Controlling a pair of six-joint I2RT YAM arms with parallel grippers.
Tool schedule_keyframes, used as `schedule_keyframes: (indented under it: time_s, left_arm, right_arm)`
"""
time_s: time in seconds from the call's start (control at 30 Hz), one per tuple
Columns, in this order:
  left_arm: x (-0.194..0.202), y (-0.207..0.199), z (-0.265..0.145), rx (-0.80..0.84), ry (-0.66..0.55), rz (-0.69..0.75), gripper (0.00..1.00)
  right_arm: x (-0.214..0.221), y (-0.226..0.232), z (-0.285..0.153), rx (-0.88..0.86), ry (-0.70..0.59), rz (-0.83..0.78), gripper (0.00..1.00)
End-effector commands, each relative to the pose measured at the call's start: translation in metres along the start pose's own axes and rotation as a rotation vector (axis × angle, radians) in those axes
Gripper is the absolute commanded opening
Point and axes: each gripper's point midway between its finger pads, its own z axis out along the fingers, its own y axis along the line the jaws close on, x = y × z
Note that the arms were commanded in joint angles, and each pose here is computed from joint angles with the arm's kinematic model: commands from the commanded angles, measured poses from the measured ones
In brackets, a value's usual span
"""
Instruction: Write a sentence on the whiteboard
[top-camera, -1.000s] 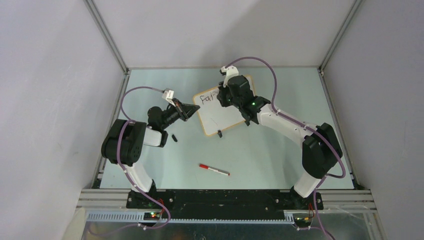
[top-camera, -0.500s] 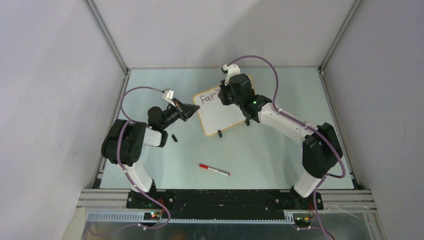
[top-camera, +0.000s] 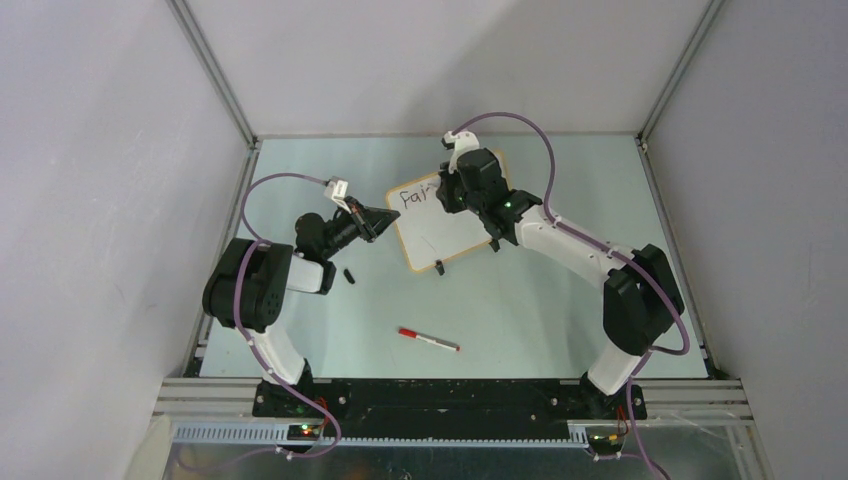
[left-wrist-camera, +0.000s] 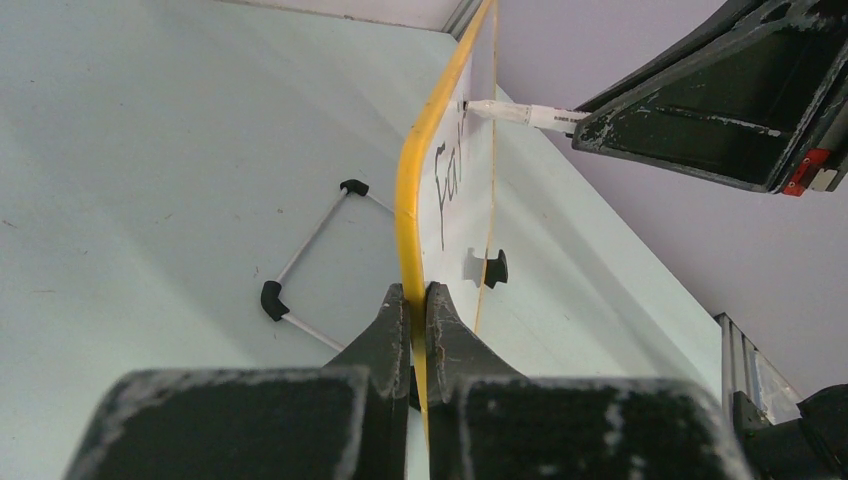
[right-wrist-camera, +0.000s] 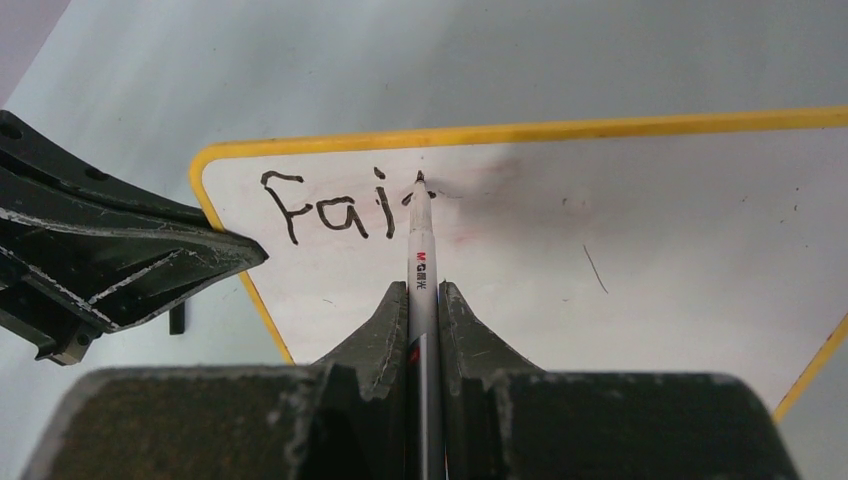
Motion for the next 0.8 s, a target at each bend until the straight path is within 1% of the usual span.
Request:
schedule_keyframes:
  time_s: [0.0,0.17,0.77]
  left_arm:
    - [-0.004,-0.002,0.002,0.005,-0.004,0.096,0.0]
    - [-0.004,-0.002,0.002,0.005,-0.003,0.096,0.0]
    - [-0.003,-0.001,0.002,0.003,0.0,0.095,0.0]
  right_arm:
    - [-0.01,0.002,0.0,0.003,-0.006,0.008,0.0]
    - [-0.001,0.0,-0.003,0.018,0.021,-0.003,0.0]
    - [0.004,-0.012,-0.009,0.068,0.047,0.009,0.0]
